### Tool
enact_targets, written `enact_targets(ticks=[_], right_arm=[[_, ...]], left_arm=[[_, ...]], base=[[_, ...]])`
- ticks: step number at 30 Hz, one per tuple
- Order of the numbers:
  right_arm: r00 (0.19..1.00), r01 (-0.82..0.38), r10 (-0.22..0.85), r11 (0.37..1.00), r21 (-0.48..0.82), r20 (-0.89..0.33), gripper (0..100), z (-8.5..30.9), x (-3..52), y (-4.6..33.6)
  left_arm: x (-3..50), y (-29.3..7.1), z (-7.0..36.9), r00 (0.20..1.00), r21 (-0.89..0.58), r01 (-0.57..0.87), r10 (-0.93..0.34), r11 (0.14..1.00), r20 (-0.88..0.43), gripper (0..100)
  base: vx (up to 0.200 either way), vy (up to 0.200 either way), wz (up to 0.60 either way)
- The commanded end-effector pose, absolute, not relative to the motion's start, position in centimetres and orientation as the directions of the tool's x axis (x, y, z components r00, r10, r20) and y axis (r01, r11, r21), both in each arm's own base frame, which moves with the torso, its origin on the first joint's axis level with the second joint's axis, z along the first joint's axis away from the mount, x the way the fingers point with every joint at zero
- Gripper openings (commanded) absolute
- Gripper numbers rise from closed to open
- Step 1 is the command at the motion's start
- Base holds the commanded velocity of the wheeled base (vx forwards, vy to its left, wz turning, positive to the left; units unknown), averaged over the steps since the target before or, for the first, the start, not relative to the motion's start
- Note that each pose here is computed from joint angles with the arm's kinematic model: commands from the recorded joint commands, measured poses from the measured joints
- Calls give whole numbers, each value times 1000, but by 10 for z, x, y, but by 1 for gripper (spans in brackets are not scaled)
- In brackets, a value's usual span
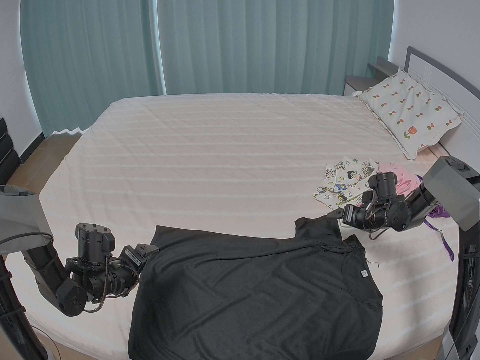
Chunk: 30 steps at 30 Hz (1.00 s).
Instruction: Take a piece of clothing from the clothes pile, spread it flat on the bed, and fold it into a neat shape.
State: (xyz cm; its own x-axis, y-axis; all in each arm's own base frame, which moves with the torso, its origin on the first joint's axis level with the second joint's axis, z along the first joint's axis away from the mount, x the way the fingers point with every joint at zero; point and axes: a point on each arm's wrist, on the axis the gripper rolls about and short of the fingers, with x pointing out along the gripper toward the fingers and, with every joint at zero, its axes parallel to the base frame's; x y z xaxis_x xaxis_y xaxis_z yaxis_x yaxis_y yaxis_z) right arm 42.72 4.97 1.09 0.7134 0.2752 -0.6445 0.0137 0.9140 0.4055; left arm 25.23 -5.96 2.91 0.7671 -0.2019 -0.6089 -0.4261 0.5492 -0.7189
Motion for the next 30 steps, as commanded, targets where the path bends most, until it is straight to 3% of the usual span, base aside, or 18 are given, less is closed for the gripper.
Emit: enact_targets(ticks=[1,5,13,14,20,26,28,30], right_arm=[[719,67,277,886,459,-638,100,-18,461,66],[715,98,240,896,433,-657,100,-45,474,69],[692,114,237,897,427,-682,100,-53,479,72],[689,114,238,897,427,-684,0,-54,479,73],[737,139,252,852,505,-627,0,-40,488,78],[868,103,262,736,669,-422,0,11,504,75],[880,91,261,728,680,-397,0,14,506,74],[918,31,262,701,713,-298,0,21,508,73]], left_arm=[[252,-60,29,766,-718,-428,-202,549,-610,100],[252,-59,28,764,-717,-430,-201,548,-613,100],[252,-59,28,764,-716,-433,-199,548,-614,100],[251,-59,28,763,-715,-434,-199,548,-615,100],[254,-60,29,771,-720,-426,-196,547,-605,100],[283,-63,40,826,-755,-369,-180,542,-534,100],[288,-63,40,832,-757,-364,-175,542,-526,100],[317,-56,39,860,-743,-329,-140,583,-490,100]], base=[[0,0,0],[0,0,0],[0,0,0],[0,0,0],[0,0,0],[0,0,0],[0,0,0],[0,0,0]])
